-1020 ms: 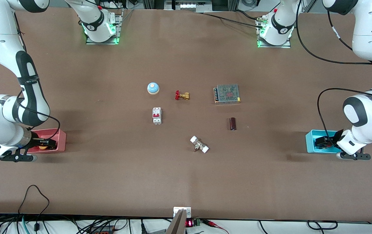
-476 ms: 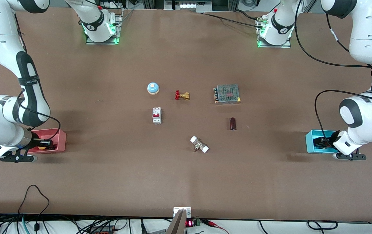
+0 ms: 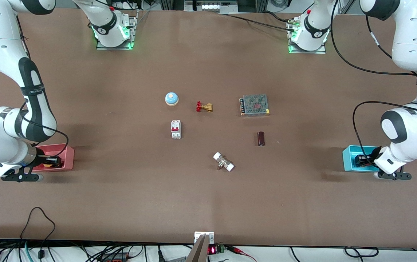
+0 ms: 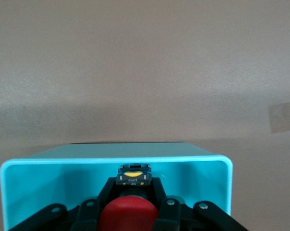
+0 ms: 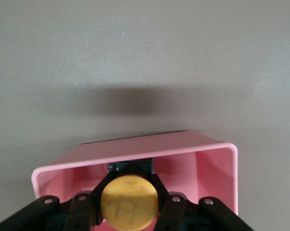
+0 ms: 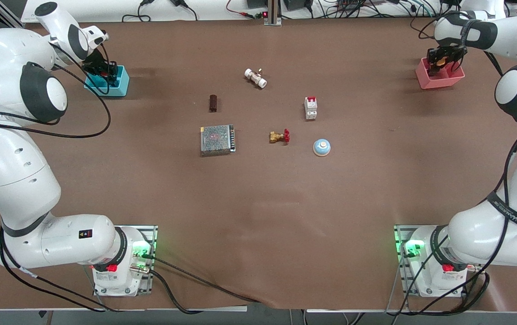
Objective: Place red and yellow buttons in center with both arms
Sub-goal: 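Carry the yellow button with the right gripper while the left gripper carries the red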
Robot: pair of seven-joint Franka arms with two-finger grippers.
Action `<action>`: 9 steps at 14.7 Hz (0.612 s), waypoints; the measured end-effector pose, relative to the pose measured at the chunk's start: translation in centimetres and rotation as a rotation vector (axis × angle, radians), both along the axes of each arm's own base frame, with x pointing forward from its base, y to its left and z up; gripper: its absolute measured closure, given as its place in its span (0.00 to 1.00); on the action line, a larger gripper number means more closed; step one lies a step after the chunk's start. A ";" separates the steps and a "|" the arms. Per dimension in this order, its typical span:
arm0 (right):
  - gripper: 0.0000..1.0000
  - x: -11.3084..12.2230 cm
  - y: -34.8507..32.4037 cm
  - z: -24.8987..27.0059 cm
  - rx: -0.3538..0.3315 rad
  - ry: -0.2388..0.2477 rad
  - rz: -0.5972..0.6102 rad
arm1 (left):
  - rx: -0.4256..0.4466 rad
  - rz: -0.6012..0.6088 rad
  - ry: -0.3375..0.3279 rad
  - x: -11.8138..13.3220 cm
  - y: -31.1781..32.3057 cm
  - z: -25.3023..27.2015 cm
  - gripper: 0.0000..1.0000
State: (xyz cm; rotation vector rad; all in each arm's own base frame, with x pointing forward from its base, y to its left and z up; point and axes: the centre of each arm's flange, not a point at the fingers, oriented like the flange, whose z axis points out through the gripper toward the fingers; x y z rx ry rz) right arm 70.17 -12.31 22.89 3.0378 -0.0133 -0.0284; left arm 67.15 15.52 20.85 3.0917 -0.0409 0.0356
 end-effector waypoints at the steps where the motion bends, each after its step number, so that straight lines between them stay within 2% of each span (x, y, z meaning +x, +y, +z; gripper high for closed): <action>1: 0.64 0.0 0.0 0.6 0.000 0.011 0.001 | -0.008 -0.003 0.012 0.3 0.0 1.0 0.66; 5: 0.64 -0.4 -0.1 7.4 0.000 0.033 0.018 | -0.047 -0.026 0.065 2.3 -0.1 8.3 0.66; 9: 0.64 -1.1 1.8 12.7 0.013 0.043 0.037 | -0.057 -0.001 0.051 3.1 -2.7 13.0 0.66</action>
